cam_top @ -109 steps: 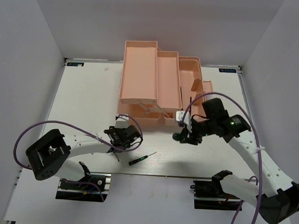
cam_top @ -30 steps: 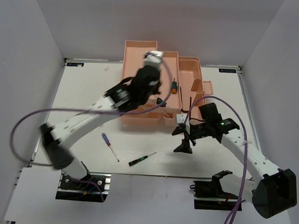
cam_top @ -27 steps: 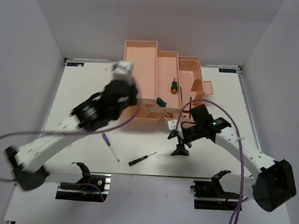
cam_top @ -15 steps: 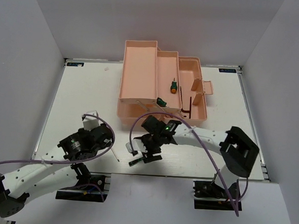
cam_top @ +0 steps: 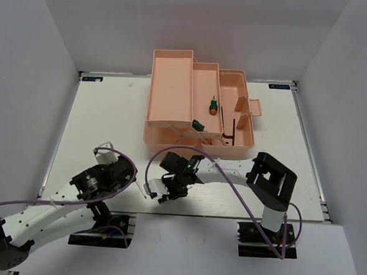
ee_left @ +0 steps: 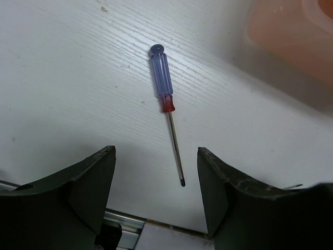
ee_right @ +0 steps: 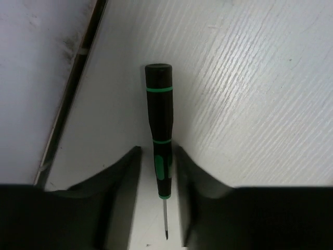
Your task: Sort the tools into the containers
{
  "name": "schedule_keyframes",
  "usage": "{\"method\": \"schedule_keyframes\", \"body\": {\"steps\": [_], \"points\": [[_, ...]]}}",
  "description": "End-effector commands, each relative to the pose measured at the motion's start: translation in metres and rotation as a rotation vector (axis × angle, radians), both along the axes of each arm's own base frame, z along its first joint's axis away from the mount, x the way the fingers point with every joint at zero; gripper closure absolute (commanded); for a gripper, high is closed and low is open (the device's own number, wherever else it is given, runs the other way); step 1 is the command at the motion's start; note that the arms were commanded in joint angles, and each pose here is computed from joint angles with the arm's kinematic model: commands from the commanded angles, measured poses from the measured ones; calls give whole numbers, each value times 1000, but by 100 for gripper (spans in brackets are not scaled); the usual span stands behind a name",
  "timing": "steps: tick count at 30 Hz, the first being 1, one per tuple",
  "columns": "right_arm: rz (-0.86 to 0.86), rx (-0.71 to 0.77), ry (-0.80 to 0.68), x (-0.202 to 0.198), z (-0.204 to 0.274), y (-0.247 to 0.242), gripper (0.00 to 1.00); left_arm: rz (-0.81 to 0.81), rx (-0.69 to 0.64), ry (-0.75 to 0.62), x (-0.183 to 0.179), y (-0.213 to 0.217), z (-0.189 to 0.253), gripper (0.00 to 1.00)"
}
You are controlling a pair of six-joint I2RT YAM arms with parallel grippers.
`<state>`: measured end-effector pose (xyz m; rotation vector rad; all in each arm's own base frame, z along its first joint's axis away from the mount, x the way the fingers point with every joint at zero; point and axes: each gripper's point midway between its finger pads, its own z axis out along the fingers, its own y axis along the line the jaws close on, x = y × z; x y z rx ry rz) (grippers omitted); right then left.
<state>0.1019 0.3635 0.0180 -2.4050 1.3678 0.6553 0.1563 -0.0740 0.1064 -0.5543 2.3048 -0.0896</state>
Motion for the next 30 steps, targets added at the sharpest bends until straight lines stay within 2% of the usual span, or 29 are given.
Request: {"method": "schedule_keyframes", "body": {"steps": [1, 3, 4, 5, 9, 14, 15, 16, 18, 20, 23, 25, 26, 30], "points": [[-12, -20, -5, -2, -9, 3, 68, 63, -60, -17, 0, 1, -1, 26], [-12, -35, -5, -3, -12, -1, 82, 63, -60, -17, -1, 2, -3, 26], [-12, -32, -6, -3, -10, -2, 94, 71, -65, -16, -1, 1, -6, 26], [-14, -39, -5, -3, -12, -6, 100, 80, -73, -17, -1, 1, -6, 23], [-11, -48, -31, -2, -1, -22, 100, 82, -84, -9, -1, -2, -17, 20], [33, -14, -80, 0, 52, -49, 100, 77, -101, -12, 2, -7, -22, 20], [-1, 26, -95, 12, 73, -42, 100, 77, -100, -11, 3, -9, -25, 20], [-3, 5, -53, 5, 82, -50, 100, 77, -100, -11, 3, -9, -25, 20], [-66, 125, -65, 20, 136, -34, 100, 77, -100, -11, 6, -12, -26, 20], [-103, 167, -35, 19, 162, -30, 100, 78, -93, -5, 7, -13, -28, 20], [-212, 315, -84, 50, 230, -8, 100, 78, -88, -2, 9, -16, -27, 20], [-299, 340, -78, 64, 244, 1, 100, 78, -79, 5, 9, -17, -29, 20], [-455, 446, -157, 102, 285, 15, 100, 78, -88, -1, 12, -20, -27, 20], [-709, 534, -368, 179, 315, 19, 100, 78, -92, -4, 14, -23, -29, 20]]}}
